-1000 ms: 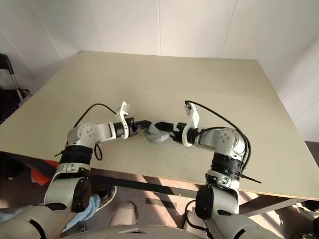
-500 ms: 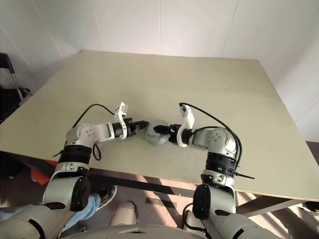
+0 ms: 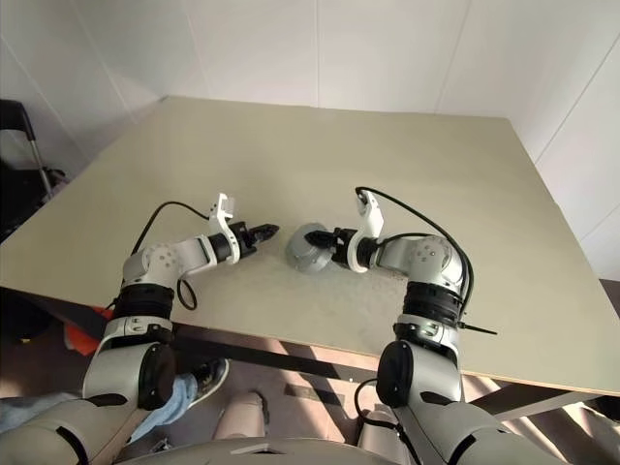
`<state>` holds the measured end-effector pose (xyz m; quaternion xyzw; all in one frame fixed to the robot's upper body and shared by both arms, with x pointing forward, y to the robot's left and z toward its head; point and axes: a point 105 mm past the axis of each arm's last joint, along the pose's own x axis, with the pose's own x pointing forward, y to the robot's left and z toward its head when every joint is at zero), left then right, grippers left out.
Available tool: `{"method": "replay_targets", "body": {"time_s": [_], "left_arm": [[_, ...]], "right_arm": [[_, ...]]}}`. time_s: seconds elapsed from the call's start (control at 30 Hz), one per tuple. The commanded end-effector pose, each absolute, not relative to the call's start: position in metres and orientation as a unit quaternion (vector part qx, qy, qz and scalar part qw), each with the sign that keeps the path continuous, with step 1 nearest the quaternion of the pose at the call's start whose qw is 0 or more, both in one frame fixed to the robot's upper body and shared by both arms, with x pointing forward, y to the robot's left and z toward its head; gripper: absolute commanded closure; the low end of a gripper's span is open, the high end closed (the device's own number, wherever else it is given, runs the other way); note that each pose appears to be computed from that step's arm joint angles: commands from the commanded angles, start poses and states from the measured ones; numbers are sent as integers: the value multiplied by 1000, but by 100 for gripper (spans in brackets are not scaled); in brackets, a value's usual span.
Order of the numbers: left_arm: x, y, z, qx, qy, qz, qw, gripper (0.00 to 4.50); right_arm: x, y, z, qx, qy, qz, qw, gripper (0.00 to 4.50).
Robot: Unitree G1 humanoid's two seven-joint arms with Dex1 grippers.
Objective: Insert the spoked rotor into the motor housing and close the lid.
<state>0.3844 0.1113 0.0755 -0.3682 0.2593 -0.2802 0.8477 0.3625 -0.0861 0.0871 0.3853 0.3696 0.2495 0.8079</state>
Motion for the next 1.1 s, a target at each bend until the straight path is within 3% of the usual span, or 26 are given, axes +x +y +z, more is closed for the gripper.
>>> {"method": "replay_targets", "body": {"time_s": [0.03,0.1,0.23,0.6,0.87,1.1], "left_arm": [[388,114,101,-414,198,-297,837,450],[385,113,108,-440,182,-309,823,450],[380,109,117,-478,164,-325,799,363],[373,110,114,-558,176,-326,743,1],[361,98,135,-615,168,-398,660,1],[355,94,154,-631,146,-438,623,1]], "right_arm": [[392,-94,139,427,273,259,823,234],[399,-93,147,440,259,258,820,234],[401,-79,160,444,253,278,813,236],[397,-62,193,441,234,322,805,236],[388,-49,211,444,223,361,789,236],[376,-37,209,438,236,379,780,236]]}}
